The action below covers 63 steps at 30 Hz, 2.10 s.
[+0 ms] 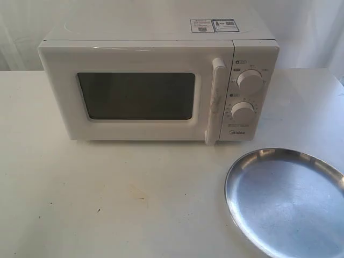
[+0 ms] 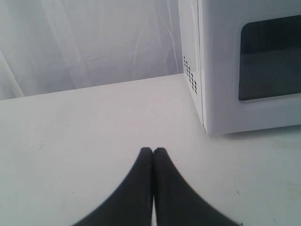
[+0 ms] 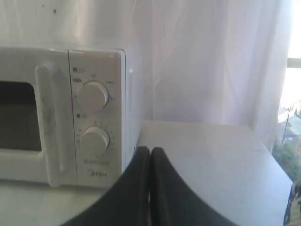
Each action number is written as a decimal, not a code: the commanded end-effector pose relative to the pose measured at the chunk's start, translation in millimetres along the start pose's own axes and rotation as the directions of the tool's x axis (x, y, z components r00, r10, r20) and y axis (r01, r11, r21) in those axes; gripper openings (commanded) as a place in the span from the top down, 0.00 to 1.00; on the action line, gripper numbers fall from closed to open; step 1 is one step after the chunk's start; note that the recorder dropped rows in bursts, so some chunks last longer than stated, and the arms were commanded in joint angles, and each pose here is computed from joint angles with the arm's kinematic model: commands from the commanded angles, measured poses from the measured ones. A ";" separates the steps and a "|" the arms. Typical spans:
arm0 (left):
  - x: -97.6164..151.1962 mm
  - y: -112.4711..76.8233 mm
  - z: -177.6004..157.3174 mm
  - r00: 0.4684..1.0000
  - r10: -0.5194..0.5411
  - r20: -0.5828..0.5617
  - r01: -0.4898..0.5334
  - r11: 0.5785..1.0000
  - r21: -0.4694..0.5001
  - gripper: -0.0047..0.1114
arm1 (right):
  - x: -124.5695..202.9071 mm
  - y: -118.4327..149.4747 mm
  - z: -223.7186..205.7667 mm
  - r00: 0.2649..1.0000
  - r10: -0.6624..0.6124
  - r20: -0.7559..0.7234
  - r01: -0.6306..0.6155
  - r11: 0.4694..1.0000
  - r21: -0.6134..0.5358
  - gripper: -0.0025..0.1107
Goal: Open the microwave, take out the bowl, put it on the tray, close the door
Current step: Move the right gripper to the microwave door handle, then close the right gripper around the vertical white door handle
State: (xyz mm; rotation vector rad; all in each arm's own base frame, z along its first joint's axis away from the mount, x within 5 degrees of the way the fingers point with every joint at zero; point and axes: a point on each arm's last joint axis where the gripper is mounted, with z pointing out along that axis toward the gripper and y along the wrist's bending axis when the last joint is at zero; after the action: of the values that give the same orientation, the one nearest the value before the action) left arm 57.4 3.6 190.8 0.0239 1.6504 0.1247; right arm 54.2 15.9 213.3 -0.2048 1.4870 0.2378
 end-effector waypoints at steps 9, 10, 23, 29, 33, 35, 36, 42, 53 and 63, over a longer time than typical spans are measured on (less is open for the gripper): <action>-1.4 0.0 -0.3 1.000 -0.008 0.009 0.007 1.000 0.001 0.96 | -20.6 0.2 -3.0 0.848 0.488 0.209 -0.473 0.873 -0.119 0.98; -1.4 0.0 -0.3 1.000 -0.008 0.009 0.007 1.000 0.001 0.96 | -22.4 0.2 -3.4 0.841 0.492 0.225 -0.474 0.871 -0.129 0.98; -1.4 0.0 -0.3 1.000 -0.008 0.009 0.007 1.000 0.001 0.96 | -70.9 30.2 -32.0 0.722 0.492 0.486 -0.165 0.806 -0.569 0.98; -1.4 0.0 -0.3 1.000 -0.008 0.009 0.007 1.000 0.001 0.96 | -128.2 51.0 -28.2 0.791 0.280 0.545 0.138 0.785 -0.603 0.98; -1.4 0.0 -0.3 1.000 -0.008 0.009 0.007 1.000 0.001 0.96 | -148.5 48.7 11.5 0.851 0.213 0.480 0.107 0.825 -0.555 0.98; -1.4 0.0 -0.3 1.000 -0.008 0.009 0.007 1.000 0.001 0.96 | -146.4 47.9 42.4 0.898 0.183 0.400 0.070 0.837 -0.542 0.98; -1.4 0.0 -0.3 1.000 -0.008 0.009 0.007 1.000 0.001 0.96 | -143.9 47.9 55.7 0.916 0.183 0.358 0.045 0.838 -0.544 0.98; -1.4 0.0 -0.3 1.000 -0.008 0.009 0.007 1.000 0.001 0.96 | -100.4 60.9 142.2 0.977 0.193 0.092 -0.079 0.725 -0.684 0.98; -1.4 0.0 -0.3 1.000 -0.008 0.009 0.007 1.000 0.001 0.96 | -24.2 55.2 212.5 0.990 0.042 -0.137 -0.127 0.698 -0.704 0.98; -1.4 0.0 -0.3 1.000 -0.008 0.009 0.007 1.000 0.001 0.96 | -6.1 38.4 220.5 0.986 0.017 -0.165 -0.126 0.725 -0.677 0.98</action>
State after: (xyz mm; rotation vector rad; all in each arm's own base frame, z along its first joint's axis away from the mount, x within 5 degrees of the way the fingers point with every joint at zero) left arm 57.4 3.6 190.8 0.0239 1.6504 0.1247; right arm 252.2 113.9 237.2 -0.7511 1.5322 0.8508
